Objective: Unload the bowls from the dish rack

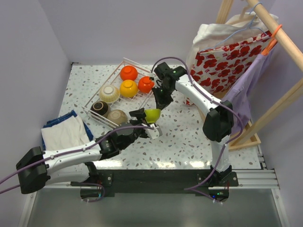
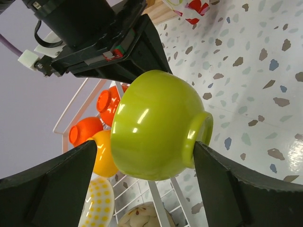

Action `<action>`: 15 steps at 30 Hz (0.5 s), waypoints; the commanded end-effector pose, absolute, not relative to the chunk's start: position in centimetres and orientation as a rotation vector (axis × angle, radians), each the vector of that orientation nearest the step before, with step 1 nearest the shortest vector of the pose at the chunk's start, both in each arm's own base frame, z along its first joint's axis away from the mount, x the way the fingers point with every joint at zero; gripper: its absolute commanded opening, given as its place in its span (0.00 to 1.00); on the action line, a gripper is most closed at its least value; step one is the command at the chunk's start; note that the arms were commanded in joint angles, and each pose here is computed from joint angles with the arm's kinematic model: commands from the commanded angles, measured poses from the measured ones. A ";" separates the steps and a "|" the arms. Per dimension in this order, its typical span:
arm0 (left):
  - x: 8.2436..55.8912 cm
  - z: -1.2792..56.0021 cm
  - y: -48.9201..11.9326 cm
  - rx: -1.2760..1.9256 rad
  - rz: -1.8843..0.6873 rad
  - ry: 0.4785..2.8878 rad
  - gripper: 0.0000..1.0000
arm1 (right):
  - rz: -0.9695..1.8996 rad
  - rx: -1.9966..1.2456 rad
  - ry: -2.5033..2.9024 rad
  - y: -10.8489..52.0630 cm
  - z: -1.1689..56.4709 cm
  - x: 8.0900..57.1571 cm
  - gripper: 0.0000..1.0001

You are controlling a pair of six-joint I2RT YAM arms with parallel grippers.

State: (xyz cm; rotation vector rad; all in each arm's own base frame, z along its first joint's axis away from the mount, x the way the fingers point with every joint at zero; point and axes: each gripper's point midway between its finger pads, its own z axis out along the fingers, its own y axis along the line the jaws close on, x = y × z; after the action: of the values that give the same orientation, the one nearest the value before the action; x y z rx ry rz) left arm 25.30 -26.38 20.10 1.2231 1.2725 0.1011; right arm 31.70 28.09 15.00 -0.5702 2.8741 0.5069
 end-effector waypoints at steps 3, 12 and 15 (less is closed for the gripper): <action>24.5 22.7 -27.1 1.090 -0.049 1.270 0.93 | 0.474 -0.511 2.820 26.6 15.5 32.7 0.00; 22.0 21.7 -29.0 1.103 -0.296 1.329 0.99 | 0.488 -0.387 2.756 25.1 15.2 34.8 0.00; 21.8 22.0 -29.0 1.062 -0.333 1.343 1.00 | 0.479 -0.378 2.725 25.0 14.6 35.3 0.00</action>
State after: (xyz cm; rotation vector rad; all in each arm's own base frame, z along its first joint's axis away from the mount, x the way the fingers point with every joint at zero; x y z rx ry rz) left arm 22.74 -28.05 20.04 1.1501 1.3463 -0.1950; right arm 33.42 24.65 11.13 -0.4208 2.8998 0.4287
